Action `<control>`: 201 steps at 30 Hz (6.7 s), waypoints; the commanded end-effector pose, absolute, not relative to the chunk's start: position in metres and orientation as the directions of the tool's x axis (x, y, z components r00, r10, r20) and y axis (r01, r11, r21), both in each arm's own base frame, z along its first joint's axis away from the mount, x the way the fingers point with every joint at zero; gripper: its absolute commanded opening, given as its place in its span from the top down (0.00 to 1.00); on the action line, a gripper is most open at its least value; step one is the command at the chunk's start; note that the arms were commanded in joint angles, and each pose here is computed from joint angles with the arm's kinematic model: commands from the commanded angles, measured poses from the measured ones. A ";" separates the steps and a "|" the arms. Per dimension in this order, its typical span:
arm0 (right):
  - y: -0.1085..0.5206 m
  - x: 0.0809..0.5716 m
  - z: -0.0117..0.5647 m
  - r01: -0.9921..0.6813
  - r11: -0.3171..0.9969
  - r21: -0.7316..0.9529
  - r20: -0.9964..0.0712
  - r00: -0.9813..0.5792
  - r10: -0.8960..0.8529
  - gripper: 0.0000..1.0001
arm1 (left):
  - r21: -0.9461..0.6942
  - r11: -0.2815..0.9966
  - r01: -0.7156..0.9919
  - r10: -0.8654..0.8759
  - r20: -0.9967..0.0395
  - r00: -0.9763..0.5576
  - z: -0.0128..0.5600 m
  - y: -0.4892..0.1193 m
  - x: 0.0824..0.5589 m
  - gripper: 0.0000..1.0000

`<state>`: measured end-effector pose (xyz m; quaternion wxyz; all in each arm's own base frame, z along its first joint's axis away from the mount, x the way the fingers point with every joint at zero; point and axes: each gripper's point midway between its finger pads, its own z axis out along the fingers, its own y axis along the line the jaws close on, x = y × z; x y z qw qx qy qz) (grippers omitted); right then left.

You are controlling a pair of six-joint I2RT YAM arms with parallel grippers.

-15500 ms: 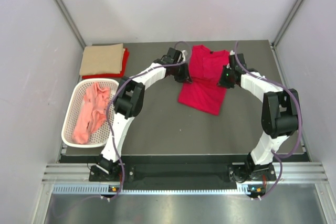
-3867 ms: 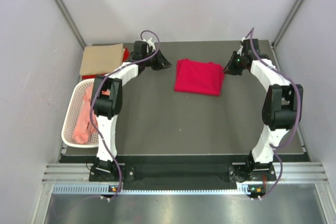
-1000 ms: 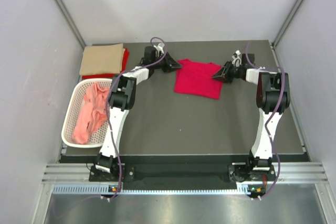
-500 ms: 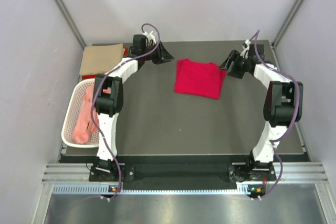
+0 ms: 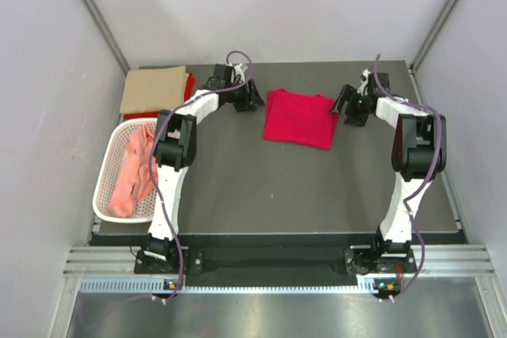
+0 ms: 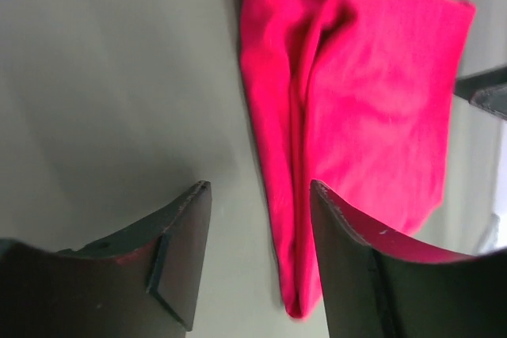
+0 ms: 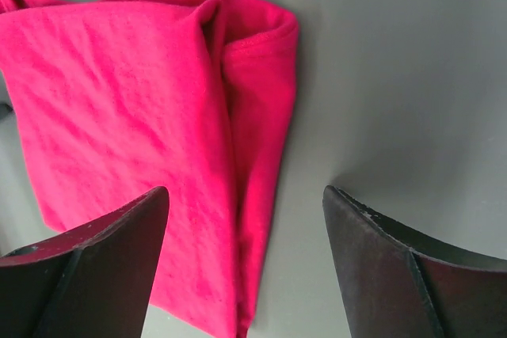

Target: Fold and stack the t-shirts

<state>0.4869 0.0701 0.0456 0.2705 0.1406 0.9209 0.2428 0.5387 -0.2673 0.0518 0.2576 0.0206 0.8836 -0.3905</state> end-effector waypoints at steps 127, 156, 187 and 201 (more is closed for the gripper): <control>0.155 0.297 0.093 -0.166 0.868 0.468 -0.532 -0.837 0.127 0.24 | -0.514 0.828 0.224 0.003 -0.396 -0.918 -0.018 -0.291 0.475 0.66; 0.157 0.320 0.115 -0.190 0.854 0.485 -0.581 -0.800 0.152 0.23 | 0.215 0.948 0.235 0.316 -0.733 -0.602 0.185 -0.120 0.592 1.00; 0.148 0.343 0.123 -0.210 0.843 0.495 -0.624 -0.761 0.177 0.22 | 0.579 0.789 -0.206 0.509 -0.803 -0.309 0.345 0.109 0.640 1.00; 0.154 0.341 0.104 -0.198 0.811 0.550 -0.559 -0.809 0.182 0.22 | 0.518 0.830 -0.207 0.433 -0.832 -0.347 0.259 0.186 0.666 0.99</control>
